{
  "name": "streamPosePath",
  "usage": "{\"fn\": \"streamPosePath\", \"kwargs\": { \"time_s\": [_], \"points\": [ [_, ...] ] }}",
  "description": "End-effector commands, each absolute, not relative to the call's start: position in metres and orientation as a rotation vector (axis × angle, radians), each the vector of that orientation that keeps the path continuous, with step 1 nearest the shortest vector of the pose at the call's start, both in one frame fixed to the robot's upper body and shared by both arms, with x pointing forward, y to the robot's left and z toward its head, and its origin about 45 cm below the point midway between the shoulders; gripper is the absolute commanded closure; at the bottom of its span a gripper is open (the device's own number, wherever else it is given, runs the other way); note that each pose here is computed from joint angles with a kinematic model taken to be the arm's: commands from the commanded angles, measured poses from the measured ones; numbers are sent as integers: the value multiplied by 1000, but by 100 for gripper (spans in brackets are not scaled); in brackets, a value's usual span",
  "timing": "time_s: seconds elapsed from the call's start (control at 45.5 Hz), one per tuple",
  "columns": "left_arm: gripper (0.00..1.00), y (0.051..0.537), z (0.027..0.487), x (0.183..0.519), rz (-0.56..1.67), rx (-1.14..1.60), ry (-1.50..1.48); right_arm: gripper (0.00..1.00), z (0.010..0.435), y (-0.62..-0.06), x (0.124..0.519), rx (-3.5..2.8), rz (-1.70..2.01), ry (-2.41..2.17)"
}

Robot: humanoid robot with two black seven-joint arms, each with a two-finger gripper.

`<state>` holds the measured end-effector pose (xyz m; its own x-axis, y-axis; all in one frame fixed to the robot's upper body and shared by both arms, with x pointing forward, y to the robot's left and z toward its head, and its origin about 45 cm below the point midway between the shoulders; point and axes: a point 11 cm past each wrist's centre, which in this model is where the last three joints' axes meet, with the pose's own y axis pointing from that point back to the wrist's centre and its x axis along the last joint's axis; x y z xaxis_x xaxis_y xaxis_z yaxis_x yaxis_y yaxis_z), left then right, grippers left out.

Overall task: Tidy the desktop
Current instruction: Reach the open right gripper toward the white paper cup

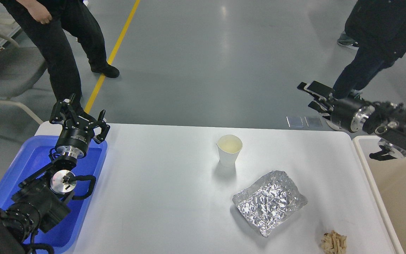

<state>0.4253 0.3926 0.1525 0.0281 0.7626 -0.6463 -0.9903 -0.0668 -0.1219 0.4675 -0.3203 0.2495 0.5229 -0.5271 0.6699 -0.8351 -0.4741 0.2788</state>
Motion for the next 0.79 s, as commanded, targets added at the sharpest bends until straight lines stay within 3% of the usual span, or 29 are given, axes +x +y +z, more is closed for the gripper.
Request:
{"fn": "streamPosePath", "kwargs": {
  "time_s": [0.0, 0.439, 0.769],
  "points": [
    [0, 393, 153, 425, 1519, -662, 441, 0, 253, -281, 472, 2016, 943, -665],
    [0, 393, 153, 425, 1518, -663, 441, 1, 220, -199, 461, 1942, 1072, -257],
    [0, 393, 152, 425, 1517, -662, 442, 2, 195, -157, 474, 1904, 1130, -289]
  ]
}}
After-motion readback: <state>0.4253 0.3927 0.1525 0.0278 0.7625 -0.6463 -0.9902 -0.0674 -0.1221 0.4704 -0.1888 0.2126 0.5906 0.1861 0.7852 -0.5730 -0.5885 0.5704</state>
